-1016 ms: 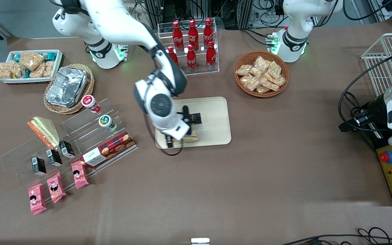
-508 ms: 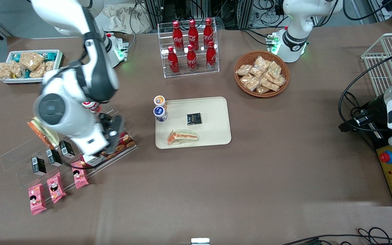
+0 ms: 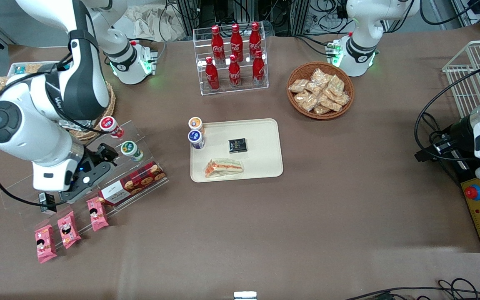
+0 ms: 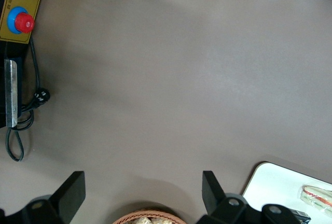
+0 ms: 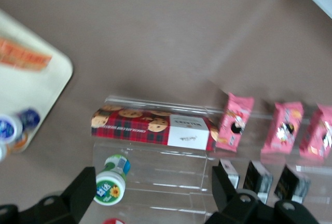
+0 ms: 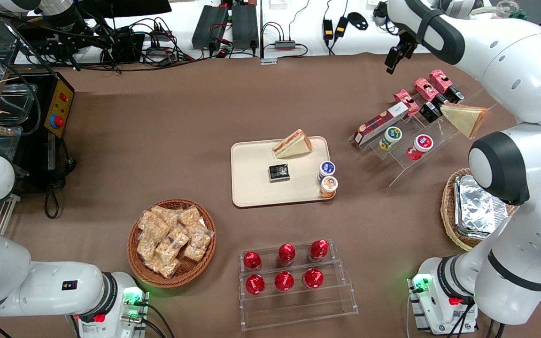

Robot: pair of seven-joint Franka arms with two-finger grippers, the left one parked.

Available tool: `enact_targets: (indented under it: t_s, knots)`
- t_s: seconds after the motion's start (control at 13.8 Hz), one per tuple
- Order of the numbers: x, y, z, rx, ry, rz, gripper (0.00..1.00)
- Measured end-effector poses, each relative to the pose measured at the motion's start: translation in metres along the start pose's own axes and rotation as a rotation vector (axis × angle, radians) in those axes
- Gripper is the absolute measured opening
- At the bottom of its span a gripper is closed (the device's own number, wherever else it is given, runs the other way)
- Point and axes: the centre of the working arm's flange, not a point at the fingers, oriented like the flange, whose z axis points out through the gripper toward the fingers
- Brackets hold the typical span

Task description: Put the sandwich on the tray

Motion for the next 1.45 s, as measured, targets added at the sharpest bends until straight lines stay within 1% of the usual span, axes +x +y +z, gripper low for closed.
enact_targets:
  t_s: [0.22,0.36,0.44,0.51,0.65,0.73,0.87,1.02,1.09,1.16,1.23,1.45]
  knots:
    - [-0.021,0.038,-0.015,-0.022,0.023,0.216,0.99]
    - [-0.036,0.074,-0.024,-0.056,0.071,0.301,0.99]
    - [-0.047,0.093,-0.025,-0.061,0.081,0.334,0.99]
    - [-0.057,0.109,-0.024,-0.058,0.083,0.361,0.99]
    - [-0.071,0.129,-0.023,-0.045,0.085,0.400,0.99]
    - [-0.078,0.137,-0.023,-0.029,0.085,0.416,0.99]
    - [-0.093,0.145,-0.025,0.032,0.076,0.445,0.99]
    - [-0.108,0.147,-0.035,0.095,0.069,0.522,0.99]
    - [-0.114,0.145,-0.042,0.103,0.062,0.564,0.99]
    - [-0.118,0.143,-0.049,0.095,0.058,0.592,0.99]
    - [-0.121,0.142,-0.056,0.087,0.061,0.604,0.99]
    - [-0.124,0.141,-0.061,0.083,0.065,0.609,0.99]
